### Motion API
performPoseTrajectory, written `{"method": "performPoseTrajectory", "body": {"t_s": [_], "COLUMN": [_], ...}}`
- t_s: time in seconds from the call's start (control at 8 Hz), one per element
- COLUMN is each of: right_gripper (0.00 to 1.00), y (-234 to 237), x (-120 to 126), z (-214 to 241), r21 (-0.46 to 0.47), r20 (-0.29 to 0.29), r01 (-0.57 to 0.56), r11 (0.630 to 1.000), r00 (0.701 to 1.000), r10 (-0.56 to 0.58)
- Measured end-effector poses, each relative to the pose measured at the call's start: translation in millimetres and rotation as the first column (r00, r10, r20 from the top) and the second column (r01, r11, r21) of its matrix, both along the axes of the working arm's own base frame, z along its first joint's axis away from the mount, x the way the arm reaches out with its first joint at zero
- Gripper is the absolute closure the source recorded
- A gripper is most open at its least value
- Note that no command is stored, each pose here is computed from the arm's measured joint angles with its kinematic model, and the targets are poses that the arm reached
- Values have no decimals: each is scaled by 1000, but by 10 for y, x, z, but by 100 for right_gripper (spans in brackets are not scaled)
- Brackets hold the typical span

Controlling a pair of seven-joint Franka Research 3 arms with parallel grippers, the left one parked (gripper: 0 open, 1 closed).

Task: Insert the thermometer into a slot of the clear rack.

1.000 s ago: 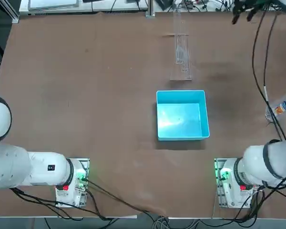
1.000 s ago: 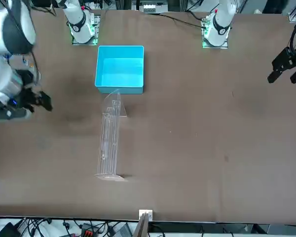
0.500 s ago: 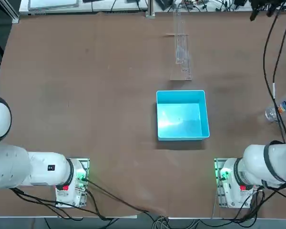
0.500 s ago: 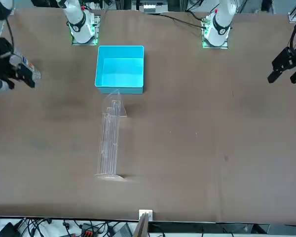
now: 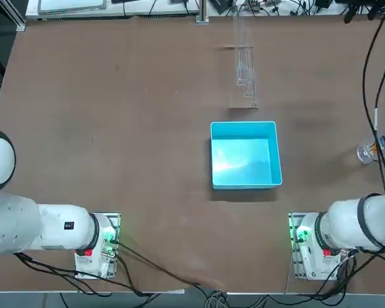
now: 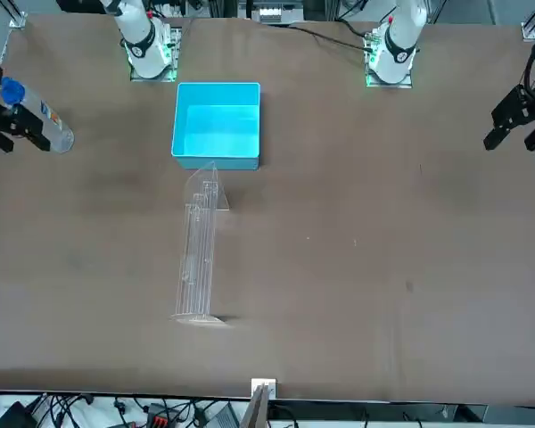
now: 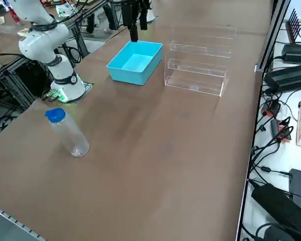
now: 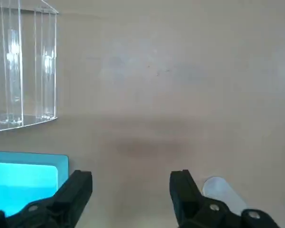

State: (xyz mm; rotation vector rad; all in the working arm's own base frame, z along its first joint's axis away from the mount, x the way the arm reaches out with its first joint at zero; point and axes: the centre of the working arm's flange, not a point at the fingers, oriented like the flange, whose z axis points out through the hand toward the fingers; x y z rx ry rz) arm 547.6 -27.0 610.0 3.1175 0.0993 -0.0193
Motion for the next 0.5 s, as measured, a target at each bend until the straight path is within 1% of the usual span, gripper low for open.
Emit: {"method": "performPoseTrajectory", "body": {"t_s": [0.25, 0.5], "right_gripper": [1, 0], "y": [112, 47], "x": [-17, -25], "z": [45, 54], "r21": [35, 43], "r20": [9, 10], "r01": [-11, 2], "r11": [999, 999], "r00": [1000, 1000], "r10": [10, -2]}}
